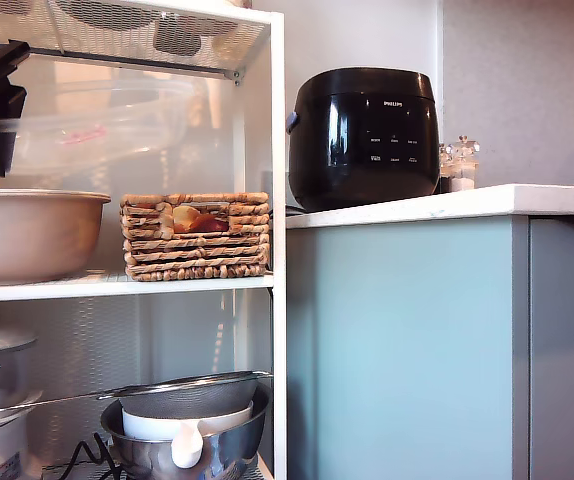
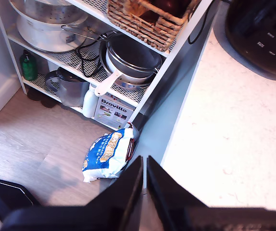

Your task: Pick up the plastic microwave lid from the counter next to you, then place it on the shelf

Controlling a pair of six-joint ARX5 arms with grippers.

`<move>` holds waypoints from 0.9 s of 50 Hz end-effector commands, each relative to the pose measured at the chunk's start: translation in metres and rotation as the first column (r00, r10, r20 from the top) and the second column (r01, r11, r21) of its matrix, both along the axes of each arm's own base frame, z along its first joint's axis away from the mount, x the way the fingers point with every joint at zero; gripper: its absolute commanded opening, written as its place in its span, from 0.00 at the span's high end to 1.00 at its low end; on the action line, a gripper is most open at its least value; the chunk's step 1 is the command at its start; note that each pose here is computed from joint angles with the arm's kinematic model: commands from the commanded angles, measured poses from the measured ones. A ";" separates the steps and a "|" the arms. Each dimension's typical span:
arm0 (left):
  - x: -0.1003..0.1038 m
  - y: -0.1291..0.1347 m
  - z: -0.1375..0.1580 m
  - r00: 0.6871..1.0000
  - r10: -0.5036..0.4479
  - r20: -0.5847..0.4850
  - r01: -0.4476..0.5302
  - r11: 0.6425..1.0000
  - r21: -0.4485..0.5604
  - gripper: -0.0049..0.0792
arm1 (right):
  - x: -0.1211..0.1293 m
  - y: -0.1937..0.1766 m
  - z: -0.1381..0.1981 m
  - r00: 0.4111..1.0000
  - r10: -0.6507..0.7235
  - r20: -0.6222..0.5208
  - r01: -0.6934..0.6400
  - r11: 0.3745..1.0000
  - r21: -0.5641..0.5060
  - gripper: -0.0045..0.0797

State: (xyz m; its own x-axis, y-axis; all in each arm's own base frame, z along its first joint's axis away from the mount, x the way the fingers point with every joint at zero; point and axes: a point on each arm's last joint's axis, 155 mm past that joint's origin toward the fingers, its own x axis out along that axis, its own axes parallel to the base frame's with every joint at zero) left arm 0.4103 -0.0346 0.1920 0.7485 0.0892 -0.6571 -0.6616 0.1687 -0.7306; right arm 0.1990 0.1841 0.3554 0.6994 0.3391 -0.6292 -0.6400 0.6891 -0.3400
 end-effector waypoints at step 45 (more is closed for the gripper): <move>0.071 0.053 0.015 0.976 0.171 -0.133 -0.163 0.984 0.072 0.91 | -0.012 -0.002 -0.014 0.997 0.006 -0.083 -0.006 1.000 0.004 0.96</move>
State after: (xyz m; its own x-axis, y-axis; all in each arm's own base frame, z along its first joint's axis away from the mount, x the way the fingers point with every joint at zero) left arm 0.4760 0.0139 0.2039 0.6163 0.2363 -0.7512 -0.7839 0.0930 -0.6139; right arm 0.1873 0.1829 0.3428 0.6438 0.3459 -0.6826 -0.6712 0.6836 -0.2867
